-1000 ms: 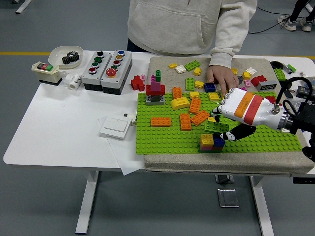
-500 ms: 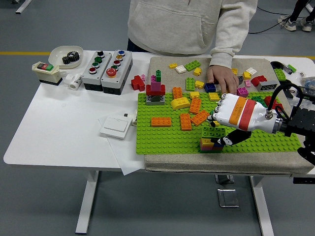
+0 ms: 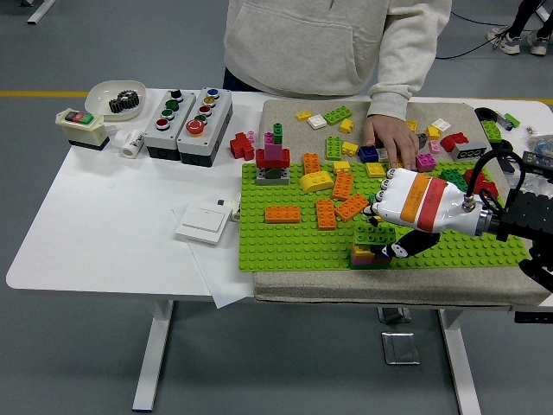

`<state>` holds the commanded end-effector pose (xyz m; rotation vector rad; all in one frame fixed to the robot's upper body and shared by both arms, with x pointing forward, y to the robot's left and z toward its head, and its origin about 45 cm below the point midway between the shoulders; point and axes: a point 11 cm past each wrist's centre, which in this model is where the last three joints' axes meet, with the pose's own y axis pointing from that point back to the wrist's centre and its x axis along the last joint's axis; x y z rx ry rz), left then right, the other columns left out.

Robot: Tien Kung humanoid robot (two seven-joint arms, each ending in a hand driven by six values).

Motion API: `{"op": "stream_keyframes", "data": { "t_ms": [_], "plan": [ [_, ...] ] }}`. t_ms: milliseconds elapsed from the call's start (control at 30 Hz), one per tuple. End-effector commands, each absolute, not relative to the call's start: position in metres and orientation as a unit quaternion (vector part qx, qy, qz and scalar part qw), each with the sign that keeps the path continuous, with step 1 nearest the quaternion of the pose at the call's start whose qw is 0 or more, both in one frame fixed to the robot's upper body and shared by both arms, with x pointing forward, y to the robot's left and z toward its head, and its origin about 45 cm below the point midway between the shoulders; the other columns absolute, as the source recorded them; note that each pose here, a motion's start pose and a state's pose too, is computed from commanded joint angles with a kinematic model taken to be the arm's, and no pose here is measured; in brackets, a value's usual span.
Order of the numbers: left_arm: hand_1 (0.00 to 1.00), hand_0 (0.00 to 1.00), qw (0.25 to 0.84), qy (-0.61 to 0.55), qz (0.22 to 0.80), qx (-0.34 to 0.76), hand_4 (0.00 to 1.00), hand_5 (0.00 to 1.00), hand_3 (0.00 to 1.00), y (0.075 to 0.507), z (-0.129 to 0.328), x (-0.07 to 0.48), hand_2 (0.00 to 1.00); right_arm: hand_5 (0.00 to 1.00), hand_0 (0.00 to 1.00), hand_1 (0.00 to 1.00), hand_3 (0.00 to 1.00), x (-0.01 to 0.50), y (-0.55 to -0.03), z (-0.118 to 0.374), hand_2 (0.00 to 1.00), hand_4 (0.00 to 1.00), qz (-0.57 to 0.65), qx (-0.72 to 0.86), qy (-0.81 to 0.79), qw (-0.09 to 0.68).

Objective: Pick up the brick,pile it on top of brick,press brick,pick up the brick,pile it on top of brick,press brick

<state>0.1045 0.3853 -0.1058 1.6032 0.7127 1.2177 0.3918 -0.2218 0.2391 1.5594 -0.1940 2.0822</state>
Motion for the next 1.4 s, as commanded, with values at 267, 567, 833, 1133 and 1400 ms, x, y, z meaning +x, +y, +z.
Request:
{"op": "stream_keyframes", "data": {
  "t_ms": [267,567,833,1133,1400],
  "plan": [
    [0.734,0.693,0.482,0.292,0.5,0.657,0.69,0.661,0.596,0.3853,-0.1057,0.1051,0.74,0.577,0.135,0.102,0.406,0.392,-0.2223,0.2369,0.192,0.727,0.769,0.577,-0.068,0.265],
    [0.734,0.693,0.482,0.292,0.502,0.656,0.69,0.661,0.596,0.3851,-0.1056,0.1058,0.74,0.583,0.135,0.102,0.406,0.393,-0.2234,0.2345,0.193,0.728,0.767,0.578,-0.065,0.271],
    [0.734,0.693,0.482,0.292,0.502,0.655,0.689,0.661,0.596,0.385,-0.1054,0.1066,0.74,0.591,0.136,0.102,0.405,0.3926,-0.2232,0.2325,0.194,0.73,0.767,0.579,-0.06,0.272],
    [0.735,0.693,0.482,0.292,0.503,0.655,0.689,0.661,0.596,0.3851,-0.1052,0.1075,0.74,0.598,0.138,0.104,0.411,0.394,-0.226,0.2304,0.2,0.734,0.764,0.58,-0.06,0.277],
    [0.735,0.693,0.482,0.292,0.504,0.655,0.69,0.661,0.596,0.3852,-0.1051,0.1077,0.74,0.598,0.14,0.105,0.421,0.3946,-0.226,0.2304,0.207,0.738,0.762,0.581,-0.061,0.28]
  ]
}}
